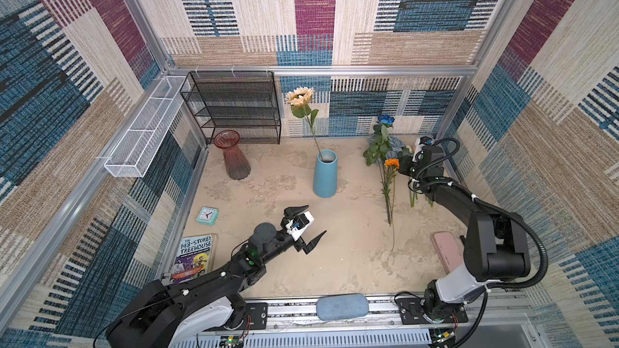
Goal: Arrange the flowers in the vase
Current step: 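Open the right gripper and withdraw it from the vase, then reach and grasp the orange carnation's stem with the right gripper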
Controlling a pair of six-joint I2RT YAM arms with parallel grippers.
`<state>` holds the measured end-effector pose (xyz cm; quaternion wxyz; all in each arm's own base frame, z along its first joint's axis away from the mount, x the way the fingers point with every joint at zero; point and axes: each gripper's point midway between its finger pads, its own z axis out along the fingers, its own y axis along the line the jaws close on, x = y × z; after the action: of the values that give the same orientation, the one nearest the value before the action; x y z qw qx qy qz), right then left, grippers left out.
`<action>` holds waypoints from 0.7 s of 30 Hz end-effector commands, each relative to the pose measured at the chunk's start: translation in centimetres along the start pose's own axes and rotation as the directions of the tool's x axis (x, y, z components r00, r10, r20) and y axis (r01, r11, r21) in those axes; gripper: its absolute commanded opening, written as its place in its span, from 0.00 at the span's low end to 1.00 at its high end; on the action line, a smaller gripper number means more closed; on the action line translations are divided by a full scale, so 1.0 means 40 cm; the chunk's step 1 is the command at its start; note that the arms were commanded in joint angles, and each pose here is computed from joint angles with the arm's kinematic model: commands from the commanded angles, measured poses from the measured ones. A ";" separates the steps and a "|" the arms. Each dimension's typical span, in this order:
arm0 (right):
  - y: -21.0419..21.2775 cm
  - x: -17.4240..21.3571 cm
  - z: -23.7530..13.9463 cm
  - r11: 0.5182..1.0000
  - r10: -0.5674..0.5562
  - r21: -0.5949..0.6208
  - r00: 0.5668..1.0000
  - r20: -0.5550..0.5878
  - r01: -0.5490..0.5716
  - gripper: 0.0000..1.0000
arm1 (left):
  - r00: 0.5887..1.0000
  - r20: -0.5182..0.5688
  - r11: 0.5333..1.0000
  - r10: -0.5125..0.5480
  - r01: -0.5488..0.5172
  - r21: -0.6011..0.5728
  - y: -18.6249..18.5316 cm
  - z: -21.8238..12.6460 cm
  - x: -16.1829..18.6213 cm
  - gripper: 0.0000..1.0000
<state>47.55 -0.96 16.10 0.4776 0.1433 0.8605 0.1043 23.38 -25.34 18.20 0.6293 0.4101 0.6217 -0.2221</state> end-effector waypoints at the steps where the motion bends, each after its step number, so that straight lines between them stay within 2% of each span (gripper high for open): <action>1: -0.059 0.026 0.028 0.998 0.030 0.050 0.997 -0.064 -0.027 0.32 | 1.000 0.013 1.000 0.021 -0.021 0.005 0.000 0.001 -0.012 0.99; 4: -0.125 0.022 0.050 0.993 0.043 0.116 0.996 -0.083 -0.033 0.34 | 1.000 0.012 1.000 0.021 -0.021 0.007 -0.001 0.002 -0.011 0.99; 7: -0.179 0.006 0.063 0.990 0.083 0.118 0.993 -0.086 -0.072 0.36 | 1.000 0.008 1.000 0.024 -0.024 0.001 0.001 0.004 -0.009 0.99; 9: -0.193 0.002 0.081 0.991 0.075 0.123 0.991 -0.108 -0.061 0.35 | 1.000 0.012 1.000 0.020 -0.020 0.008 -0.001 0.002 -0.012 0.99; 10: -0.190 -0.004 0.086 0.992 0.068 0.113 0.991 -0.114 -0.055 0.33 | 1.000 0.013 1.000 0.018 -0.018 0.011 -0.003 0.001 -0.012 0.99; 12: -0.144 -0.018 0.088 0.998 0.062 0.020 0.990 -0.127 -0.060 0.30 | 1.000 0.007 1.000 0.022 -0.022 0.008 -0.002 0.001 -0.009 0.99; 16: -0.048 -0.003 0.054 0.987 0.074 -0.132 0.987 -0.140 -0.092 0.32 | 0.999 -0.002 0.999 0.039 -0.039 -0.014 0.007 0.010 0.001 1.00; 21: -0.023 0.059 0.014 0.986 0.070 -0.142 0.986 -0.154 -0.092 0.36 | 1.000 0.012 1.000 0.016 -0.016 0.026 -0.009 0.004 -0.012 0.99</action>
<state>47.18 -2.03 13.20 0.4113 0.1399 0.8834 0.1757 23.42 -25.46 17.51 0.6197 0.4201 0.6270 -0.2153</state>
